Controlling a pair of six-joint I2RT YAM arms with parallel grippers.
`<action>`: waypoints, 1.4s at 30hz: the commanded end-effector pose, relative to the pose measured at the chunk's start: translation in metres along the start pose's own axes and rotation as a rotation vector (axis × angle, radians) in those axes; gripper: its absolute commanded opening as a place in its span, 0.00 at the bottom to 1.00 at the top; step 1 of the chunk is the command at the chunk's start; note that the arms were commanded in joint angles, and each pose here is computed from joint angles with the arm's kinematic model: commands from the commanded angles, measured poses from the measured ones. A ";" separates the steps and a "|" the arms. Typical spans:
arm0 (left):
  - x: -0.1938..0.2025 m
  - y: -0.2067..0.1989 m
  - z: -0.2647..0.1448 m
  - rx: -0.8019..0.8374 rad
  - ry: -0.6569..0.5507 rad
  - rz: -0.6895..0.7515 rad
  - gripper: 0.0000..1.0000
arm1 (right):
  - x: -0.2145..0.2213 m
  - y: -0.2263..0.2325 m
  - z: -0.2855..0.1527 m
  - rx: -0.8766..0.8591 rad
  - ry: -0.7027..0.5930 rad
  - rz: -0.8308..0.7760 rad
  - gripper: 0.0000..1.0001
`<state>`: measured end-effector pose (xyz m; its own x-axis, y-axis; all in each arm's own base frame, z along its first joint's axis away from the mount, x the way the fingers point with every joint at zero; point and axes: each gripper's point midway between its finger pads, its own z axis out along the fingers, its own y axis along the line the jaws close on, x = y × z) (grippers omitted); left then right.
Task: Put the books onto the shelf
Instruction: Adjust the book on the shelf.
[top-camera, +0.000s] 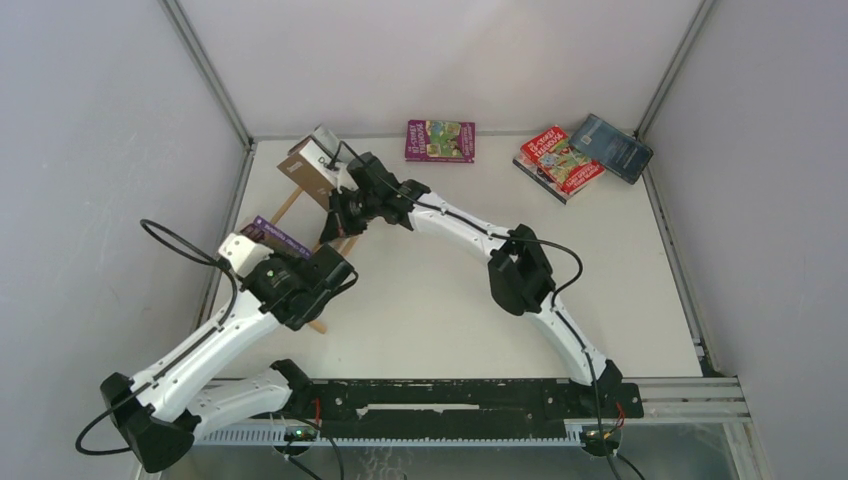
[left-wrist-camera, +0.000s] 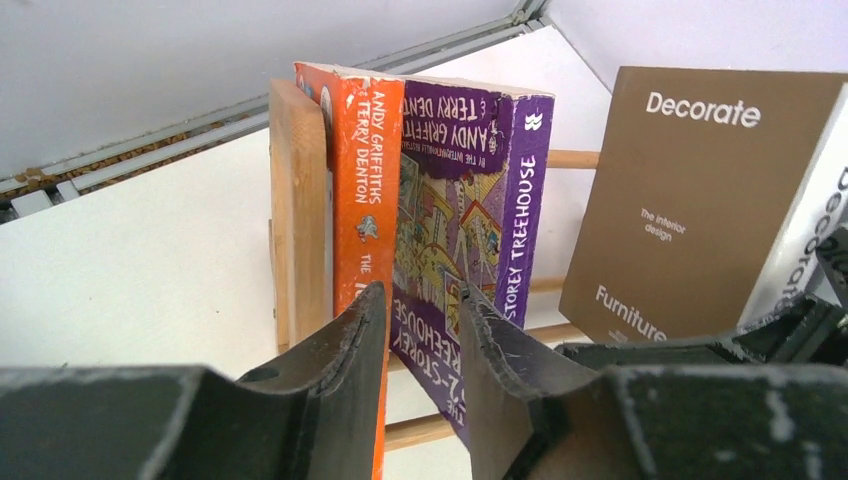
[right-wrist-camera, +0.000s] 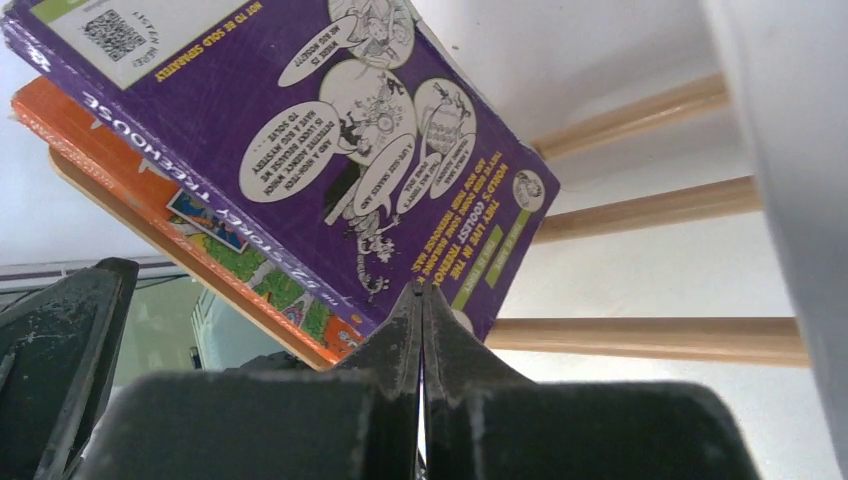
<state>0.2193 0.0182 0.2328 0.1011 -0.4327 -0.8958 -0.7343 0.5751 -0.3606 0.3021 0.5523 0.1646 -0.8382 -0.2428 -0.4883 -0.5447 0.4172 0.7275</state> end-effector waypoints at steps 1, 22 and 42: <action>-0.008 0.003 -0.003 0.029 -0.008 0.046 0.37 | -0.001 0.016 0.010 -0.035 0.006 -0.052 0.00; -0.029 -0.016 -0.018 0.198 0.031 0.101 0.36 | -0.004 -0.016 0.030 0.241 -0.128 -0.215 0.00; -0.048 -0.008 -0.021 0.222 0.009 0.097 0.34 | -0.107 -0.075 -0.048 0.514 -0.417 -0.421 0.00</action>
<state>0.2078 0.0161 0.2762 0.0115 -0.3866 -0.9222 -0.5771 0.7505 -0.3219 0.4103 0.5083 0.1140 -0.5753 -0.2260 -0.7861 -0.6251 0.7413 0.2444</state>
